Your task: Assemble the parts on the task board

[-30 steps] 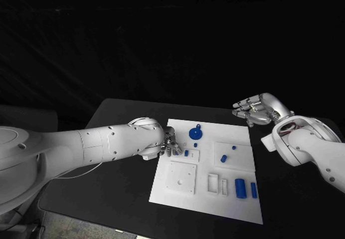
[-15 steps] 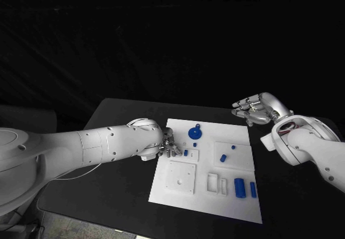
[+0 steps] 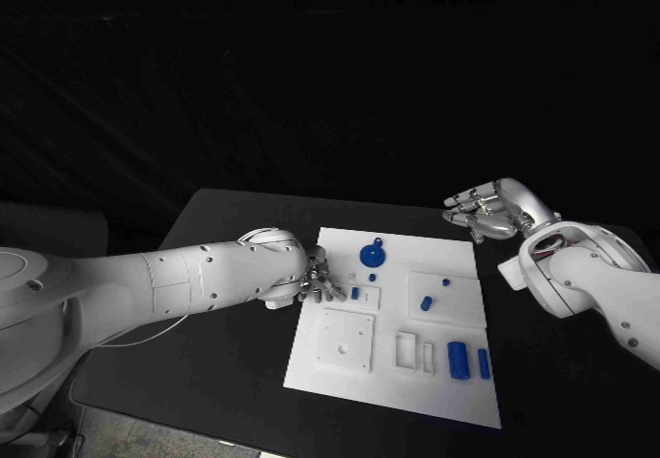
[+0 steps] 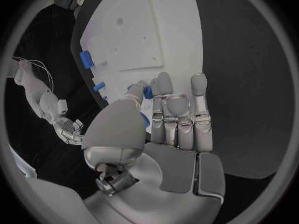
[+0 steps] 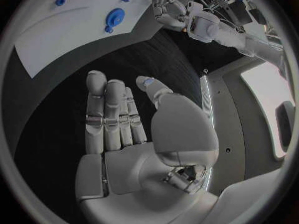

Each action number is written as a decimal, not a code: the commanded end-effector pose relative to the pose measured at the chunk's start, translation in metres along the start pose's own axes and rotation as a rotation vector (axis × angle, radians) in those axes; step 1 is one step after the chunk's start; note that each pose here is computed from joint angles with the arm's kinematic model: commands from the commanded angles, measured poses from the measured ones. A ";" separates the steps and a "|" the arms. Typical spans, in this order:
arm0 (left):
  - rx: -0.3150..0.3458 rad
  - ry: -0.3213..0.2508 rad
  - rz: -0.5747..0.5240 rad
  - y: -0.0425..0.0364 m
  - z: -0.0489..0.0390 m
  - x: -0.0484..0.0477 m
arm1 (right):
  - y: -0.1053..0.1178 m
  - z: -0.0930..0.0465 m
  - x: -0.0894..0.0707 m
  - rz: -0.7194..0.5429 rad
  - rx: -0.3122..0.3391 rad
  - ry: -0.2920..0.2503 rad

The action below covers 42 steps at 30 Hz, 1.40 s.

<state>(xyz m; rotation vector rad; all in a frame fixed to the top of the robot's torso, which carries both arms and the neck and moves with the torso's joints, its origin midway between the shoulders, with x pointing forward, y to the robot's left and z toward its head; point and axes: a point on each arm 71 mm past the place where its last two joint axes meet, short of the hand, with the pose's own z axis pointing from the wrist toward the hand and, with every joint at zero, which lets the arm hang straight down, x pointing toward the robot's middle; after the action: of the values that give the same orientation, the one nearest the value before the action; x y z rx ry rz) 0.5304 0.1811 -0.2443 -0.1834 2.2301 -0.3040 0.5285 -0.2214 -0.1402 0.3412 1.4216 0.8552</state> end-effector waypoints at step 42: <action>0.637 -0.512 0.029 -0.0527 -0.0482 -0.0555 | -0.002 0.000 0.002 0.000 -0.005 0.003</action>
<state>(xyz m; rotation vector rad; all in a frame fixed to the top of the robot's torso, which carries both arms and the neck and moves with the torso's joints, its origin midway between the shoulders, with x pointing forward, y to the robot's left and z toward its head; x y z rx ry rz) 0.5303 0.1565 -0.1674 -0.0086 1.6901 -0.7950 0.5290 -0.2228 -0.1436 0.3466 1.4255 0.8501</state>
